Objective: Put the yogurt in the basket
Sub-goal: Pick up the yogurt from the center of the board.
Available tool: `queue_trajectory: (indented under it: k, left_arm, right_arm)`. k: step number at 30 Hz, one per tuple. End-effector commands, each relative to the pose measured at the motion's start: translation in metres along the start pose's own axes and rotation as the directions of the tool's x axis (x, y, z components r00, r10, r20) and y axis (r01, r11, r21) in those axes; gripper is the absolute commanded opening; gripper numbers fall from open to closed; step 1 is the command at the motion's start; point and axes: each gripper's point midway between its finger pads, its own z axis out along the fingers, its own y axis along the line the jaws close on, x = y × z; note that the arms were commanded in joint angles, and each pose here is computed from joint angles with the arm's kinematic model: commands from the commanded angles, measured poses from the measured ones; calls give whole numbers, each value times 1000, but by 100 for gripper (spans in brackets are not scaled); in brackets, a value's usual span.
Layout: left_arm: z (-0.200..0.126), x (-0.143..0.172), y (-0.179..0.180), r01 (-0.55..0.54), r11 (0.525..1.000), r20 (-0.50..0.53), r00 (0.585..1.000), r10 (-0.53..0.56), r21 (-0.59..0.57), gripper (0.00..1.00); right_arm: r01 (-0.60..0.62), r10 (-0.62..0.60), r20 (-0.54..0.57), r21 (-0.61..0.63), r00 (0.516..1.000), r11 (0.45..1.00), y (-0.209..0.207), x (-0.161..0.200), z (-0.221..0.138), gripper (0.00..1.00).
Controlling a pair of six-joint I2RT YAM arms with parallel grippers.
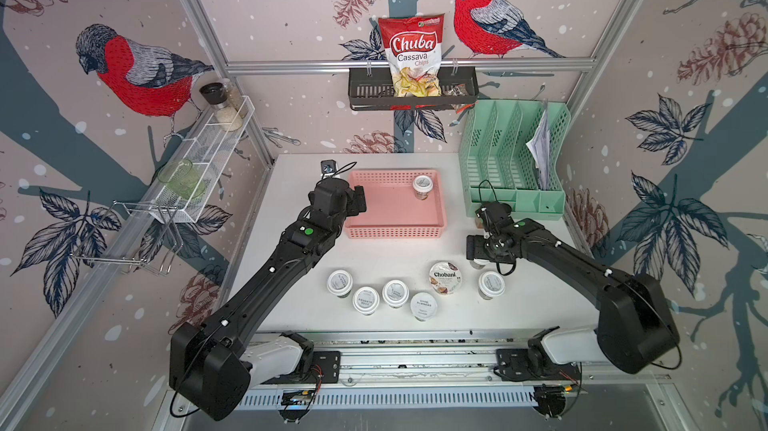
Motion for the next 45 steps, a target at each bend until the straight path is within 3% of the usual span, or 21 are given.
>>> queue_trajectory:
  k: [1, 11, 15, 32, 45]
  left_arm:
    - [-2, -6, 0, -6, 1000, 19, 1000, 6, -1, 95]
    - [-2, -6, 1, -10, 1000, 20, 1000, 10, -10, 95]
    - [-2, -5, 2, -11, 1000, 19, 1000, 12, -13, 95]
    - [-2, -6, 3, -11, 1000, 21, 1000, 12, -18, 95]
    - [-3, -7, 3, -11, 1000, 25, 1000, 11, -19, 95]
  right_arm:
    - [18, -18, 28, 12, 999, 1000, 0, -10, 1, 88]
    - [30, -30, 10, 40, 999, 999, -4, -7, 7, 87]
    - [32, -33, 4, 42, 999, 999, -5, -5, 8, 80]
    - [42, -43, 23, 36, 999, 998, -3, -12, -4, 78]
    - [105, -105, 115, 5, 988, 994, 33, -76, -46, 78]
